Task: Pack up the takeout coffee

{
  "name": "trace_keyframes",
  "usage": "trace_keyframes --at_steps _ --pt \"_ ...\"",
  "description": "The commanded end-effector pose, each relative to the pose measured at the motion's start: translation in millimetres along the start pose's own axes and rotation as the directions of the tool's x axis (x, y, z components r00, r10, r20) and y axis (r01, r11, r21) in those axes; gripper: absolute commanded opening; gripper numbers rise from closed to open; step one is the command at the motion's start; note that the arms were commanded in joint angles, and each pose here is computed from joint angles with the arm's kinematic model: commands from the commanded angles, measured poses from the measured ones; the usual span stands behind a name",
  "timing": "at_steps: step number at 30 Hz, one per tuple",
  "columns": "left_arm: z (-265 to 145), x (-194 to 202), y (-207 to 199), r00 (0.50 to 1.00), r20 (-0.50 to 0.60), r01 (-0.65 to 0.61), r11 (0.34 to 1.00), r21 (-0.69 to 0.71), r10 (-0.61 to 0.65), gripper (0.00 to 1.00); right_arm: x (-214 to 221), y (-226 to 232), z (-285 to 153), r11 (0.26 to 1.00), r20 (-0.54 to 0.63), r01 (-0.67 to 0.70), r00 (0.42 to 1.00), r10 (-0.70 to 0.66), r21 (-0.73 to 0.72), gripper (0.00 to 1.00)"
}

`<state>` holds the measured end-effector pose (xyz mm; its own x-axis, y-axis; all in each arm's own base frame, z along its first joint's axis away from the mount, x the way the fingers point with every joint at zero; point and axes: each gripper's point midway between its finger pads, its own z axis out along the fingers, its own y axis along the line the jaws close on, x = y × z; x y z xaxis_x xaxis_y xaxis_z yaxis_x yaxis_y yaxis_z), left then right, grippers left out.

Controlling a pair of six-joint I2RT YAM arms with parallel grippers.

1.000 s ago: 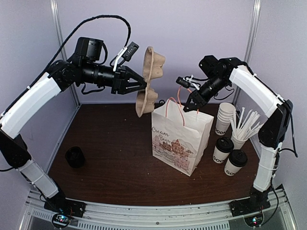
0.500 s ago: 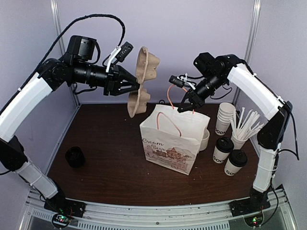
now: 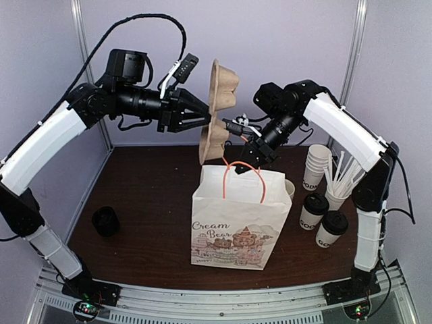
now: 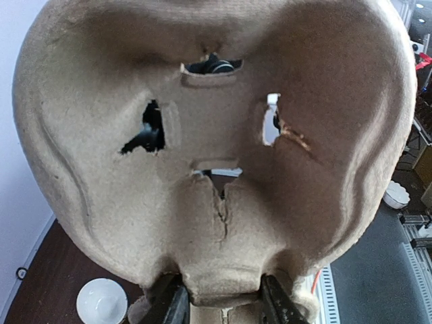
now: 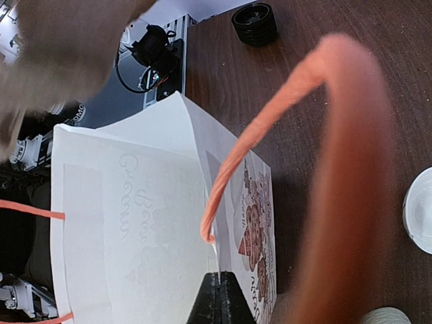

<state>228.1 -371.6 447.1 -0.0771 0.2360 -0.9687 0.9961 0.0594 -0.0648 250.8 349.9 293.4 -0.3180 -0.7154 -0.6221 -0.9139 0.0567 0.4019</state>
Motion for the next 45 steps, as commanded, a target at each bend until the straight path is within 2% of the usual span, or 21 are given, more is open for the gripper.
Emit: trace_keyframes --at_steps 1,6,13,24,29,33,39,43,45 --pt "16.8 -22.4 -23.1 0.996 0.091 -0.036 0.991 0.125 0.025 0.32 -4.4 10.9 -0.6 0.999 0.016 0.009 1.000 -0.009 -0.044 0.00" --pt "38.2 -5.5 -25.0 0.996 0.079 0.015 0.982 0.191 -0.031 0.32 -4.4 13.0 -0.1 0.998 0.021 0.011 1.000 -0.010 -0.060 0.00" --pt "64.7 33.4 -25.8 0.998 -0.010 0.070 0.972 0.223 -0.070 0.31 -1.5 15.2 1.4 0.997 0.015 0.013 1.000 -0.012 -0.079 0.00" --pt "72.3 102.1 -27.9 0.972 -0.230 0.098 0.979 0.176 -0.056 0.31 -0.1 15.5 4.2 0.995 0.010 0.000 1.000 0.001 -0.095 0.00" --pt "76.3 137.1 -39.4 0.933 -0.358 0.115 0.979 0.170 -0.048 0.30 -2.5 12.1 5.5 0.996 0.017 -0.015 1.000 0.016 -0.088 0.00" --pt "76.5 161.4 -42.8 0.888 -0.456 0.126 0.984 0.129 -0.054 0.29 -2.5 9.0 4.2 0.998 0.012 -0.015 1.000 0.016 -0.064 0.16" --pt "68.1 185.8 -39.2 0.822 -0.565 0.124 0.990 0.059 -0.069 0.29 -3.0 4.9 -6.1 0.999 0.028 -0.033 0.999 0.034 -0.040 0.53" --pt "65.9 199.5 -36.2 0.770 -0.632 0.133 0.991 0.024 -0.088 0.29 -9.3 4.3 -32.6 0.998 0.097 -0.042 0.994 0.045 -0.036 0.73" --pt "65.3 204.6 -34.4 0.746 -0.659 0.135 0.991 0.003 -0.099 0.29 -11.0 5.7 -51.5 0.998 0.143 -0.046 0.988 0.051 -0.042 0.78"
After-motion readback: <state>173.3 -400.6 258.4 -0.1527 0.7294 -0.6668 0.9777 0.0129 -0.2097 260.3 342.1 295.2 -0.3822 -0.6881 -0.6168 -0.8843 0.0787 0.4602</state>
